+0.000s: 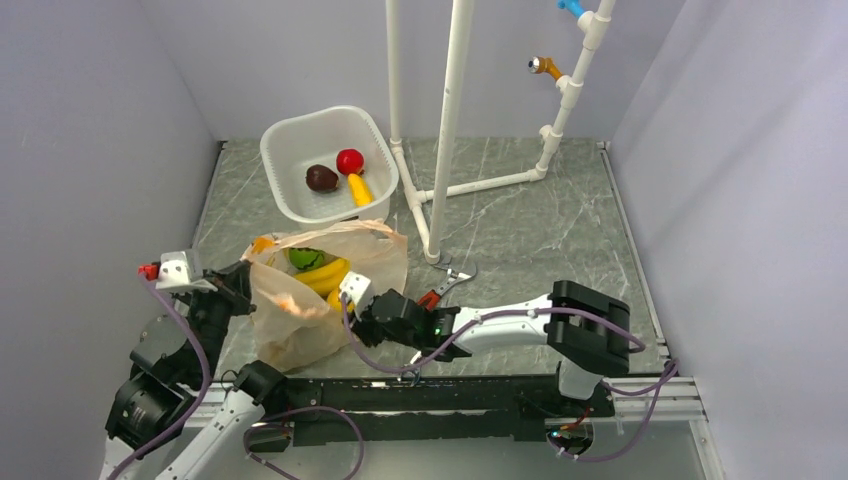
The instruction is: Take the fake fruits out of the plastic bag
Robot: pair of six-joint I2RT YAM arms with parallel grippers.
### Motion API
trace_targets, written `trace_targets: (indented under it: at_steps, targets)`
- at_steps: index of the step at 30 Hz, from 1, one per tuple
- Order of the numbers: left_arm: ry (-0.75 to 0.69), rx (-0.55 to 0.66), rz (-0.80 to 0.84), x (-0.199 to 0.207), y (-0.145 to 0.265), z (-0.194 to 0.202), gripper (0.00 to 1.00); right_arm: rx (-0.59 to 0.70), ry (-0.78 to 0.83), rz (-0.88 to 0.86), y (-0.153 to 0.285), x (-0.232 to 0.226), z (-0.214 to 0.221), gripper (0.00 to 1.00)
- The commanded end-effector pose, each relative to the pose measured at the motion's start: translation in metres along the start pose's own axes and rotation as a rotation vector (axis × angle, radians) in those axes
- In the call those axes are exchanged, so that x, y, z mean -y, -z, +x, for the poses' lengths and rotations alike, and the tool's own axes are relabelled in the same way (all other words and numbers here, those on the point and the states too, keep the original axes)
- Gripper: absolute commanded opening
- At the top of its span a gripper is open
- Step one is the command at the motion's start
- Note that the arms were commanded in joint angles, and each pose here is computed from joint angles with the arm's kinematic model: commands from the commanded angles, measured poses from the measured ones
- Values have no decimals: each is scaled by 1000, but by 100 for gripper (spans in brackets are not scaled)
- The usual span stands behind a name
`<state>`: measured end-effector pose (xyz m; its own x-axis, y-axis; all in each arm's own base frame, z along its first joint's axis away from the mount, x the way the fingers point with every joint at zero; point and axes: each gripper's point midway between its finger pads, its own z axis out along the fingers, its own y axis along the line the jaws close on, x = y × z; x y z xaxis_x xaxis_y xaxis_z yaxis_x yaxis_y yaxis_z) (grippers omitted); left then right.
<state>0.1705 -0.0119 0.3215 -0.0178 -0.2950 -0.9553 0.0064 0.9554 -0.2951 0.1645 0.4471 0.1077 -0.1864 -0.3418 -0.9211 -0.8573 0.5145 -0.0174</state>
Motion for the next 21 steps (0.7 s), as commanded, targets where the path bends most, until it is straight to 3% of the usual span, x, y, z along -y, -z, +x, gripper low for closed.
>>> trace_targets:
  at_steps: [1, 3, 8, 10, 14, 17, 21]
  targets:
    - [37, -118, 74, 3, 22, 30, 0, -36, -78, -473, 46, -89, -3, 47]
    - [59, -157, 123, 7, 30, 45, 0, -10, -130, -547, 64, -99, -17, 57]
    - [120, -180, 228, 19, 45, 54, 0, 22, -144, -618, 88, -100, -45, 66]
    - [135, -207, 218, 18, 47, 57, 0, 51, -170, -656, 97, -97, -58, 72]
    - [130, -264, 228, 22, 49, 65, 0, 128, -220, -655, 112, -80, -92, 77]
    - [142, -266, 216, 20, 51, 65, 0, 167, -299, -511, 106, -53, -115, 76]
    - [166, -253, 219, 19, 52, 68, 0, 130, -376, -236, 72, -14, -117, 66]
